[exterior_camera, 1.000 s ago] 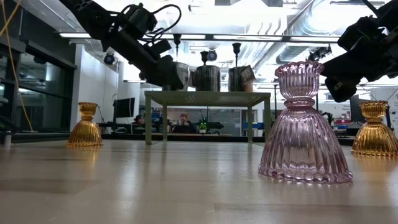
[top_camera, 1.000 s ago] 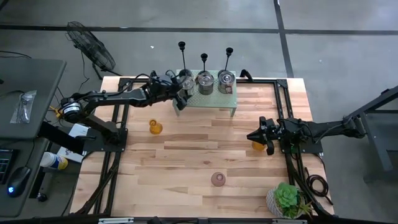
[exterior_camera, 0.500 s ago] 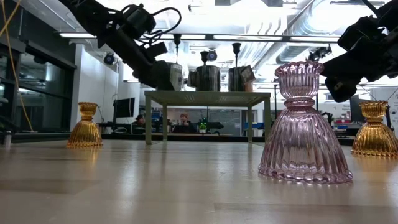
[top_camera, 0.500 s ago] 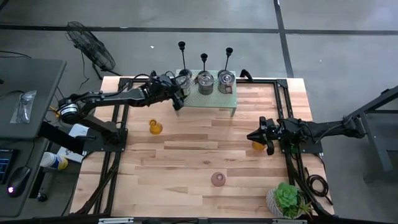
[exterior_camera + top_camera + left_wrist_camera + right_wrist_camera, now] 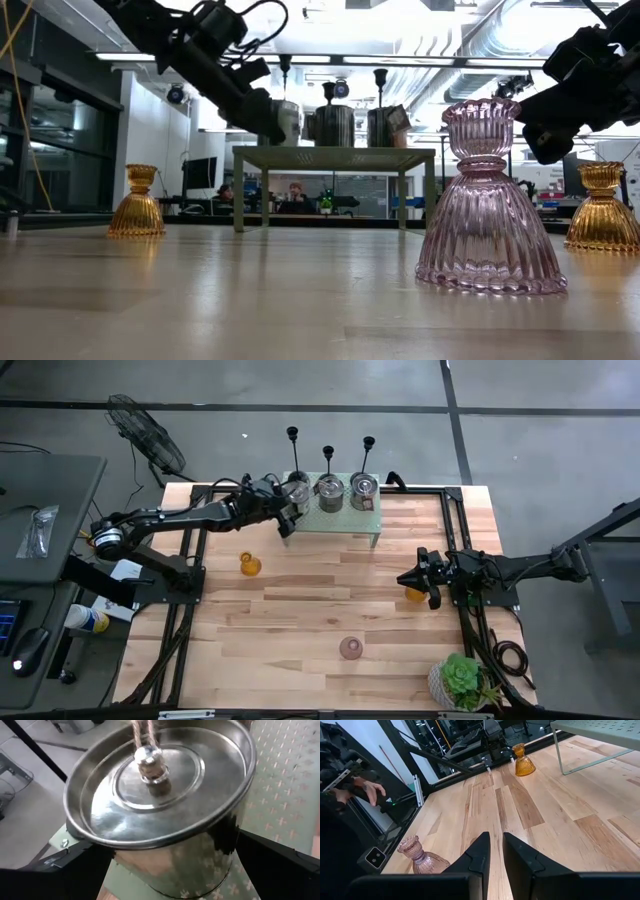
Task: Pick & Place candle stick holders
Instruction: Put the scented candle on the shelf
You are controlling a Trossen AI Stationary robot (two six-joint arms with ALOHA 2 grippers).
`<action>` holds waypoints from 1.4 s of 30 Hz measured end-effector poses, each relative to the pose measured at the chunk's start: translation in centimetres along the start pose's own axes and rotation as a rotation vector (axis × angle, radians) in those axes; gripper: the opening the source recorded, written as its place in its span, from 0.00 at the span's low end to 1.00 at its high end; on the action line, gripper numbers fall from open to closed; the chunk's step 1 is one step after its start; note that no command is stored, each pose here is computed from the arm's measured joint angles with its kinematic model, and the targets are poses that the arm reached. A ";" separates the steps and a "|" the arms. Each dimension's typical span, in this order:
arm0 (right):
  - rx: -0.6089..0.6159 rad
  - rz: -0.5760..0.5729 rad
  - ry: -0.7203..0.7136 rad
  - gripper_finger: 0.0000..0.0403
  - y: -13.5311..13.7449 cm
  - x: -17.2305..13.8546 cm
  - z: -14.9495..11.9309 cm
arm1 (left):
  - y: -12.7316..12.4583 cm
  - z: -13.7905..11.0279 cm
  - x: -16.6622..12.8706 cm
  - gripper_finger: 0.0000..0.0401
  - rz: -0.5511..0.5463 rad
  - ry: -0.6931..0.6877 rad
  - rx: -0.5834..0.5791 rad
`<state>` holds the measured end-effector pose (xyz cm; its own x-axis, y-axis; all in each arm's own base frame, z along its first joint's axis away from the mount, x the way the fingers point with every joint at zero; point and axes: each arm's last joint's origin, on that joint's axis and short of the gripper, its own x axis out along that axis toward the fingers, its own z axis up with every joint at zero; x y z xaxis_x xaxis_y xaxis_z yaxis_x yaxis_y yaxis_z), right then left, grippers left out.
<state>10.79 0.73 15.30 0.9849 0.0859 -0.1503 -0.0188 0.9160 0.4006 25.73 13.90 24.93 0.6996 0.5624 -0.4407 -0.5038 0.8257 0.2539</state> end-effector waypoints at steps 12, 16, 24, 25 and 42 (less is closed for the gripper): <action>0.000 0.000 0.000 0.11 0.0 0.0 0.0 | -0.1 0.5 0.0 1.00 -0.054 -0.052 -0.036; 0.000 0.000 0.000 0.11 0.0 0.0 0.0 | -0.1 0.9 -0.1 1.00 -0.077 -0.101 -0.042; 0.000 0.000 0.000 0.11 0.0 0.0 0.0 | 0.3 1.4 -0.4 1.00 -0.059 -0.147 -0.051; 0.000 0.000 0.000 0.11 0.0 0.0 0.0 | 0.5 1.5 -0.5 1.00 -0.052 -0.159 -0.057; 0.000 0.000 0.000 0.11 0.0 0.0 0.0 | 2.3 3.7 -3.9 1.00 -0.064 -0.344 -0.087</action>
<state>10.79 0.73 15.30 0.9849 0.0859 -0.1504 -0.0187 0.9160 0.4006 23.75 13.75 30.36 0.8533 0.5037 -0.1344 -0.4841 0.8613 0.1546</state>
